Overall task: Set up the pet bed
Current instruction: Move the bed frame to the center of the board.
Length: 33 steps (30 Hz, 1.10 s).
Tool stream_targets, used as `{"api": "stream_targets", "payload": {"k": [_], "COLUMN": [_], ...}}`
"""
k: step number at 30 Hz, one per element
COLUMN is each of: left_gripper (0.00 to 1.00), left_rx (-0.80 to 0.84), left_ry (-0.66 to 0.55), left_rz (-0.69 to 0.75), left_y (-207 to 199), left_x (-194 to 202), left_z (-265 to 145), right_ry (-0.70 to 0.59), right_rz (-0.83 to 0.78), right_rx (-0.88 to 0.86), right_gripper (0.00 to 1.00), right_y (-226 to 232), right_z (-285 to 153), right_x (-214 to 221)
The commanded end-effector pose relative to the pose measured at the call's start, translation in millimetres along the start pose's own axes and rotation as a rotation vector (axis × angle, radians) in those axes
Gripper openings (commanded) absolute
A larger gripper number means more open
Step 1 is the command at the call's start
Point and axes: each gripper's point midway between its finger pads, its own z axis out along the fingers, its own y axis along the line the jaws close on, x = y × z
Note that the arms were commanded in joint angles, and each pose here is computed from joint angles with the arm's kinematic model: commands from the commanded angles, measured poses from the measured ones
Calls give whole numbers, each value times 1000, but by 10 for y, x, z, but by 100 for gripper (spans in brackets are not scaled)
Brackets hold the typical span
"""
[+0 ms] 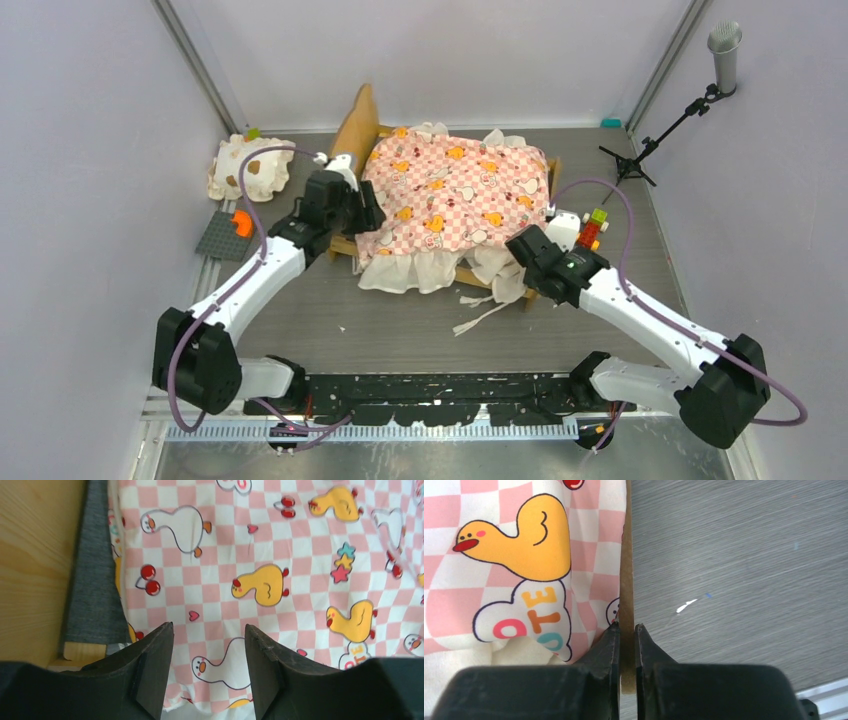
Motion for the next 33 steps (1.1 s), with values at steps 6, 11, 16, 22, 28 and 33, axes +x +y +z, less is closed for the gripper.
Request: {"api": "stream_targets", "payload": {"k": [6,11,16,22,28,33], "left_gripper": [57,60,62,58,27,0], "left_rx": [-237,-310,-300,-287,-300,-304], "left_ry": [79,78,79,129,128,87], "left_rz": [41,50,59,72,76,103], "left_y": [63,155,125,84,130,136], "left_x": [464,518,532,630,677,535], "left_z": [-256,-320,-162,52,84,-48], "right_ry": [-50,-29,-25,-35,-43,-58], "right_rz": [-4,-3,2,2,6,-26], "right_rx": [24,11,-5,6,20,43], "right_gripper": [1,1,1,1,1,1], "right_y": [-185,-141,-105,-160,-249,-341], "right_z": [-18,20,27,31,16,32], "right_x": [-206,-152,-145,-144,-170,-228]}}
